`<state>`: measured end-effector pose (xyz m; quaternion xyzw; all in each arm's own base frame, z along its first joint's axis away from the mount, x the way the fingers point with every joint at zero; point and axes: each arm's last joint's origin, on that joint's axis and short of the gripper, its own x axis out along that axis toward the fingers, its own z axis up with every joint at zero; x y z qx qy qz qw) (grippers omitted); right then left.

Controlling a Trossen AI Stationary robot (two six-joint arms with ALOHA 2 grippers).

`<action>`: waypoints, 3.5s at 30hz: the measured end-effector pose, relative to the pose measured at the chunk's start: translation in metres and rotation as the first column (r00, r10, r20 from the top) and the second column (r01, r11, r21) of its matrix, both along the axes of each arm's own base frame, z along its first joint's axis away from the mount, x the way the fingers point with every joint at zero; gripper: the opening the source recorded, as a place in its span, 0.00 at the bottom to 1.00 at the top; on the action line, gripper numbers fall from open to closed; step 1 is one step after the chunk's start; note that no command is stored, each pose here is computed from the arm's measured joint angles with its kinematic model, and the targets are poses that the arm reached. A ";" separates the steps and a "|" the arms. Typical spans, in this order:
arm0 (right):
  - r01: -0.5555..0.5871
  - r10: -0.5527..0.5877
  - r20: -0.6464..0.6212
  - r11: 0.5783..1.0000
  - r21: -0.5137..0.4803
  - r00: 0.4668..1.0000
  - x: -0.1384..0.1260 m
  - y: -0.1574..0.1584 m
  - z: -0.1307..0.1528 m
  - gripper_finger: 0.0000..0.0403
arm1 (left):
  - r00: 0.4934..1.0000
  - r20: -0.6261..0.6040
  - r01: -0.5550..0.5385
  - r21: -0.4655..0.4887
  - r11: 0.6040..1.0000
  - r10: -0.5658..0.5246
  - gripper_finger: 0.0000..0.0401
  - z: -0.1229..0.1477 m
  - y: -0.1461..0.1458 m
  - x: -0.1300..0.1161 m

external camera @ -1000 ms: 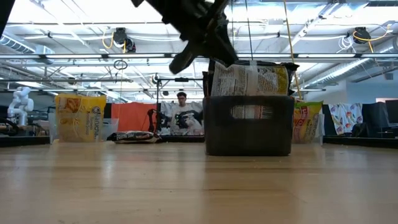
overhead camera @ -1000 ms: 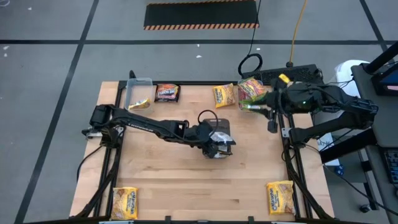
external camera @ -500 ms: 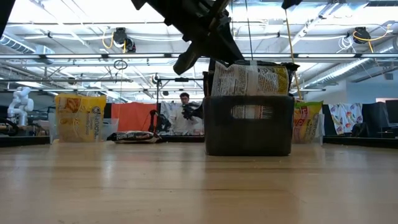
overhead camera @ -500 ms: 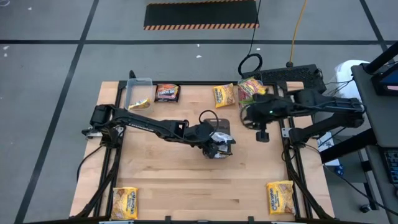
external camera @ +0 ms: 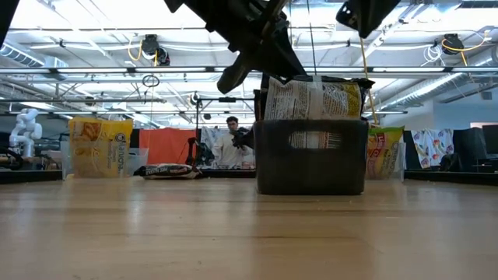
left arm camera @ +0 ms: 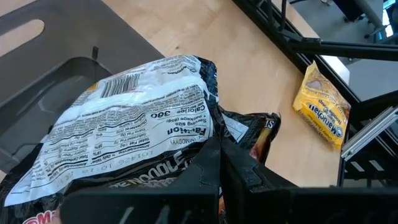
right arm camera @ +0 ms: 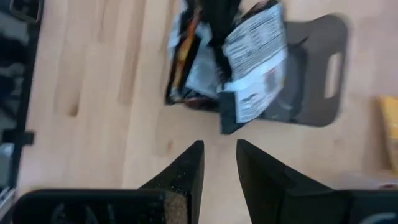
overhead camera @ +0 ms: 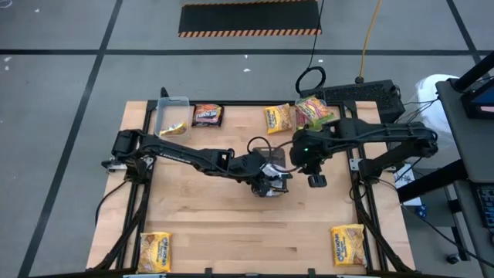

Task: Sort Maruchan noodles
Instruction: Put the bottom black noodle pack into the black bin

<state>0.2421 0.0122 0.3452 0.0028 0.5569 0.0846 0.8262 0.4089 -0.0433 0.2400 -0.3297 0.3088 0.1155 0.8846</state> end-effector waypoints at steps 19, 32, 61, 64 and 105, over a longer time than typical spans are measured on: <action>-0.113 0.116 -0.149 0.993 0.024 0.982 0.045 0.008 -0.058 0.26 | 0.997 0.050 0.062 0.002 0.998 -0.062 0.00 0.005 -0.002 0.002; -0.002 -0.020 -0.207 0.995 -0.103 0.978 0.038 0.004 -0.102 0.26 | 0.993 0.063 0.101 -0.018 0.995 -0.099 0.00 0.006 -0.003 0.003; -0.056 0.009 -0.218 0.976 -0.209 0.976 0.032 0.035 -0.101 0.26 | 0.992 0.063 0.112 -0.017 0.994 -0.110 0.00 0.007 0.005 0.004; -0.045 0.000 -0.217 0.978 -0.204 0.976 0.031 0.039 -0.101 0.26 | 0.992 0.064 0.111 -0.017 0.994 -0.110 0.00 0.007 0.005 0.004; 0.142 -0.148 0.008 0.927 -0.346 0.989 0.009 0.062 -0.108 0.26 | 0.984 0.101 0.151 -0.042 0.988 -0.146 0.00 0.010 0.004 0.005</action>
